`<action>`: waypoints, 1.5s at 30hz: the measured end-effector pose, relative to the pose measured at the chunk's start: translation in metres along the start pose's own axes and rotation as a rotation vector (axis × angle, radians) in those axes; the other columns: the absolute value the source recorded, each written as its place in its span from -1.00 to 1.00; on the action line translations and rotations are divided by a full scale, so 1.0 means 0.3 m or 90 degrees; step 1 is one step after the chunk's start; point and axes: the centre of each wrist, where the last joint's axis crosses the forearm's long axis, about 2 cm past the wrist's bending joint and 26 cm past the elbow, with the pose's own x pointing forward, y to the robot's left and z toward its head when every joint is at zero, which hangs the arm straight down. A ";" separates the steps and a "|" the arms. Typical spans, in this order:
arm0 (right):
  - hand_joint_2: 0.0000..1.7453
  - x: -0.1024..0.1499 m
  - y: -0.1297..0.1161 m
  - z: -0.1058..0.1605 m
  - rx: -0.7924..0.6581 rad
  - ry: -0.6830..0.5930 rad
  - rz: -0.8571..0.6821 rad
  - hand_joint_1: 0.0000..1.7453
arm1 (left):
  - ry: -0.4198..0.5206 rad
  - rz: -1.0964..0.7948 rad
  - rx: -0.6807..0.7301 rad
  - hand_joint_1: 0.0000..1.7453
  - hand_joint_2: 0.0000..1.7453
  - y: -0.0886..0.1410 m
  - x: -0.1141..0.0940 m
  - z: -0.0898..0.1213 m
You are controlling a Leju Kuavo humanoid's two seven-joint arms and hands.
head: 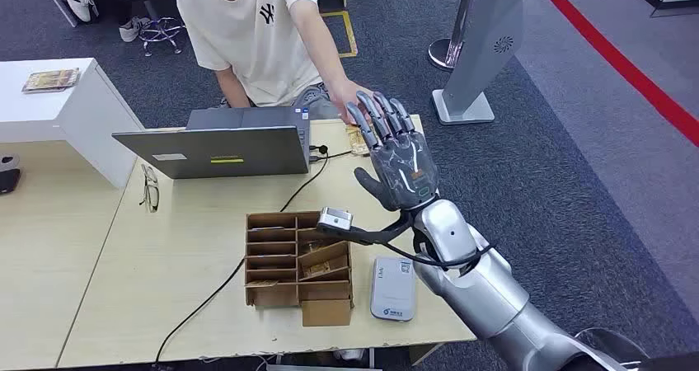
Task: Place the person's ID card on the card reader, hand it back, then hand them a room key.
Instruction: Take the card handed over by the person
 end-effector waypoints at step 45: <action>1.00 0.041 0.076 -0.017 0.068 -0.008 0.008 1.00 | -0.003 0.010 -0.002 -1.00 -1.00 0.005 0.012 -0.001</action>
